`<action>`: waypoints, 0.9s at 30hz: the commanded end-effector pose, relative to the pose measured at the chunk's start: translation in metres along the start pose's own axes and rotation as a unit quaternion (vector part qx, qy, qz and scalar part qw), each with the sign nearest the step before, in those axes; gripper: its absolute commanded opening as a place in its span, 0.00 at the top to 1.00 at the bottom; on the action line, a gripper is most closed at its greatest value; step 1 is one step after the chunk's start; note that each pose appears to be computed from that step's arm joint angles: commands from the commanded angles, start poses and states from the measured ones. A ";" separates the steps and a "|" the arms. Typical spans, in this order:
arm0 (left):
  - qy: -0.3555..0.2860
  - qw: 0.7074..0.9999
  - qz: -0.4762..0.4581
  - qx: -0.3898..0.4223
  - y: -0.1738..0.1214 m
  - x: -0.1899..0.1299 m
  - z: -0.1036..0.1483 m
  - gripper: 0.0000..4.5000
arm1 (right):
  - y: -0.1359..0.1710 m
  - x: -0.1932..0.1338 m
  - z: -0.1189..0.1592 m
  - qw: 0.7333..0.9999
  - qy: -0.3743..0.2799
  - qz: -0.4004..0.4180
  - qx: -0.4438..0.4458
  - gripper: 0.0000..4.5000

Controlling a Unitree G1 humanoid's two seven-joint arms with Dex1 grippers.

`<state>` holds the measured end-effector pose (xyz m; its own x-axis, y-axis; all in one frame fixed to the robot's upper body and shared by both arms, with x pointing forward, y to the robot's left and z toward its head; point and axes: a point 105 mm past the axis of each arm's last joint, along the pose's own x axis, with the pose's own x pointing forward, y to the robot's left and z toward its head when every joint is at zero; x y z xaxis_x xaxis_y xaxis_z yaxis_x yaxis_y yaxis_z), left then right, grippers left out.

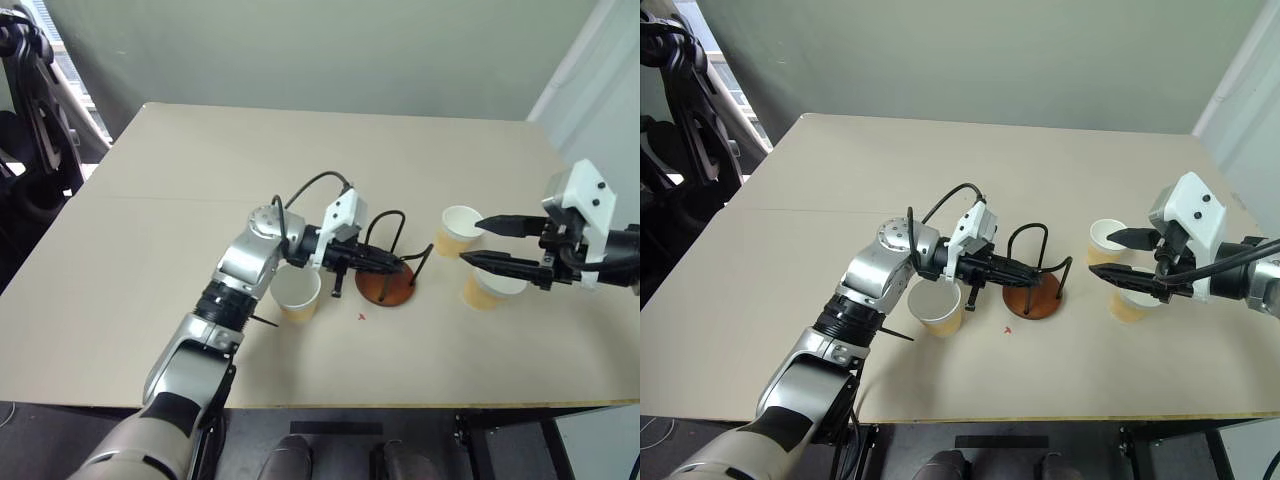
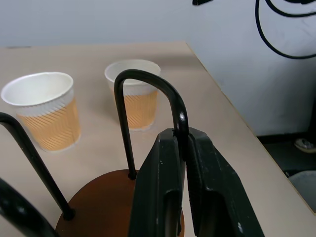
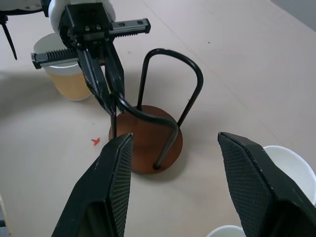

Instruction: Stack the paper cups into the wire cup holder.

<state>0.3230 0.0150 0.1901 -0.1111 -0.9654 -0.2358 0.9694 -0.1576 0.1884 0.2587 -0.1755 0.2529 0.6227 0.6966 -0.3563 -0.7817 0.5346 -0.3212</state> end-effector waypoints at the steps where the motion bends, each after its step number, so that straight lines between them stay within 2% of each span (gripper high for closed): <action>1: 0.009 1.000 -0.012 0.011 -0.003 -0.002 0.001 0.99 | -0.003 -0.006 0.010 1.000 -0.009 -0.019 -0.022 0.39; 3: 0.018 1.000 -0.013 0.009 -0.004 -0.002 -0.003 0.99 | -0.003 -0.006 0.009 1.000 -0.008 -0.019 -0.022 0.39; 6: 0.031 0.999 -0.015 0.001 -0.006 -0.003 -0.012 0.80 | -0.004 -0.004 0.009 1.000 -0.008 -0.017 -0.024 0.39; 15: 0.021 1.000 0.005 0.023 0.000 -0.005 -0.007 0.06 | -0.005 -0.003 0.009 0.999 -0.007 -0.018 -0.027 0.39; 16: 0.018 1.000 0.007 0.024 0.000 -0.005 -0.006 0.01 | -0.006 -0.002 0.008 0.999 -0.007 -0.018 -0.027 0.39; 27: 0.008 0.998 0.022 0.055 0.004 -0.010 0.008 0.01 | -0.006 0.000 0.008 0.999 -0.010 -0.014 -0.030 0.39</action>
<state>0.3274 0.0231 0.1832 -0.0705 -0.9602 -0.2704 0.9621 -0.1371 0.2359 0.2646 -0.1760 0.2507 0.6265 0.6942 -0.3544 -0.7785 0.5356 -0.3271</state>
